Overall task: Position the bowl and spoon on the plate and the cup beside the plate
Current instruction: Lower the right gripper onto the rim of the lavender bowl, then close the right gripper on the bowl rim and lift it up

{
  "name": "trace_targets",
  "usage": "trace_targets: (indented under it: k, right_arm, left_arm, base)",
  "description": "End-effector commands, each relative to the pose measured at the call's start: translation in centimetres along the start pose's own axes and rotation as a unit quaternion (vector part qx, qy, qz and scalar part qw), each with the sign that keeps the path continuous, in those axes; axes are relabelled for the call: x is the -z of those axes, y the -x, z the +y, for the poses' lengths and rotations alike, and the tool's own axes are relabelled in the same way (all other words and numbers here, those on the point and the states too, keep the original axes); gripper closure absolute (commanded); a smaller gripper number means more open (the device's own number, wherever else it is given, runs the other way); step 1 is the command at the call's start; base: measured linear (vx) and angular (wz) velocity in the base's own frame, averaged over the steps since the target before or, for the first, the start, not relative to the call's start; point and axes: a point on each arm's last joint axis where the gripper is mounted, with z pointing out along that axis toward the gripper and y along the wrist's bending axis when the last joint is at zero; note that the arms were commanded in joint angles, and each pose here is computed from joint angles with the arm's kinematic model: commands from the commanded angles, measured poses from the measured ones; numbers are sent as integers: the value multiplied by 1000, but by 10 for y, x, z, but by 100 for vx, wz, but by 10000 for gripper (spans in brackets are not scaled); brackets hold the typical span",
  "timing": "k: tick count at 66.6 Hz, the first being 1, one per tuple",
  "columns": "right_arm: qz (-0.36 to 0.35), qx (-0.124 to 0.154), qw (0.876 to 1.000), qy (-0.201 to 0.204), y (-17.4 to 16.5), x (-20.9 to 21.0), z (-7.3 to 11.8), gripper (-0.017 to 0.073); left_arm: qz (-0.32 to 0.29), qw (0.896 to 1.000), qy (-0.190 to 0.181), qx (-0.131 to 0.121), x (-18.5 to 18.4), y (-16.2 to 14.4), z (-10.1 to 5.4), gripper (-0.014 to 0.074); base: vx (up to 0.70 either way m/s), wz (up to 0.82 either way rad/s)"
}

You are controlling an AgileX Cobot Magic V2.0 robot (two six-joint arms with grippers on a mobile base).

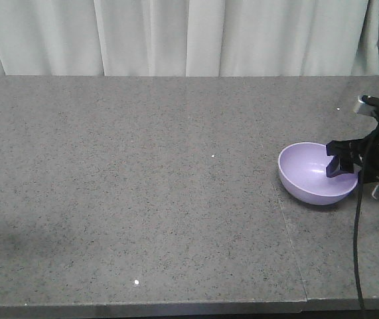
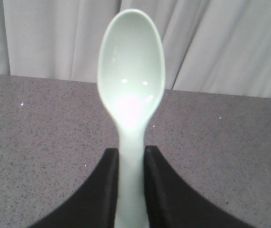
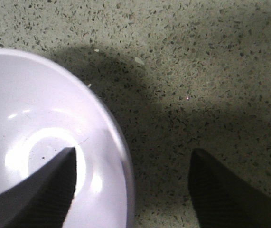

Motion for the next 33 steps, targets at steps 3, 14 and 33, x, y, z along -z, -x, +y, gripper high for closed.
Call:
trace_targets:
  k: [3,14,33]
  right_arm:
    - [-45,6,999,-1,10,23,3,232]
    - [-44,9,999,-1,10,22,2,491]
    - [-85,20,995,38,21,49,16,569]
  left_arm:
    - [-45,999,-8,5,8,11,-5,600]
    - [-45,999,-8,5,8,11,-5,600]
    - [-46,999,-8,5,8,12,-5,599]
  base:
    - [0,0]
    - [0,0]
    - [0,0]
